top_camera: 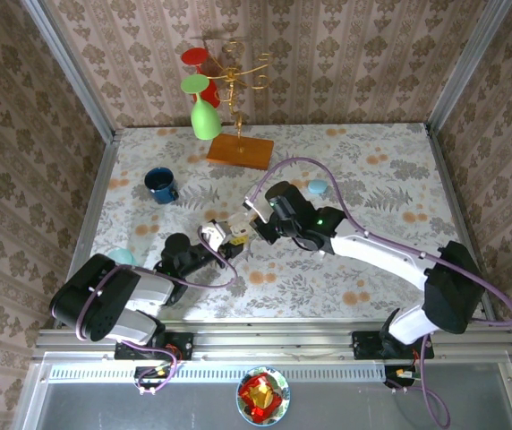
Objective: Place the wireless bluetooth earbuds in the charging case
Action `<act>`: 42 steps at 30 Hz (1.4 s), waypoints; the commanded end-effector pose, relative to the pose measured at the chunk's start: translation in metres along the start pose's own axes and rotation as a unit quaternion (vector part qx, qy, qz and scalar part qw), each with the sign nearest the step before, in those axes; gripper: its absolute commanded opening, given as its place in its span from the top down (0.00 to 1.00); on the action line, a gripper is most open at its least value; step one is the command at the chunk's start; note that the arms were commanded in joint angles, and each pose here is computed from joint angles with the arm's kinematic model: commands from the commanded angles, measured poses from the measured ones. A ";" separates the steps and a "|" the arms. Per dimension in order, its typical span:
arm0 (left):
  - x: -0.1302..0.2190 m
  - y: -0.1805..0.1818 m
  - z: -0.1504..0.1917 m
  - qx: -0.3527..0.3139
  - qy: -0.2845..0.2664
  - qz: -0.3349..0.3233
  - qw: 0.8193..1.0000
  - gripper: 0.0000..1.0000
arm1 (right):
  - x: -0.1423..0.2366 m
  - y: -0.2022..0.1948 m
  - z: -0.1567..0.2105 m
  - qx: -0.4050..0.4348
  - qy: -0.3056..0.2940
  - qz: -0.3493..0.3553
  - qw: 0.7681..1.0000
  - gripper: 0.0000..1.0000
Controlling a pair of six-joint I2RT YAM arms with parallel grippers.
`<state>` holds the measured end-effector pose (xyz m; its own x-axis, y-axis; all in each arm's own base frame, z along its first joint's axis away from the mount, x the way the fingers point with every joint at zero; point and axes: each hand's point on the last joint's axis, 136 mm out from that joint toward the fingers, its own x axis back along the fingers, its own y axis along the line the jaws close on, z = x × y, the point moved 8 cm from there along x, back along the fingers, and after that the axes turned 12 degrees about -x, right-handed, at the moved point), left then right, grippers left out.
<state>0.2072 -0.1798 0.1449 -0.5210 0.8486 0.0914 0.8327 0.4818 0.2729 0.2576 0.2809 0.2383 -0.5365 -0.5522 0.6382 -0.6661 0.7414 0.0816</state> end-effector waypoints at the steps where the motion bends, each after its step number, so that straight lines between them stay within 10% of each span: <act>1: -0.004 0.003 -0.012 -0.002 -0.028 0.003 1.000 0.98 | -0.003 0.004 -0.008 0.012 -0.004 -0.001 1.000 0.84; 42: -0.006 0.001 -0.013 -0.004 -0.032 0.012 0.999 0.99 | -0.027 0.012 -0.005 -0.001 0.014 -0.035 0.999 0.81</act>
<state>0.2077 -0.1827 0.1448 -0.5029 0.8594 0.0925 0.8453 0.4667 0.2599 0.2667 0.2991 0.2205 -0.4879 -0.5658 0.6647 -0.6853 0.7199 0.1098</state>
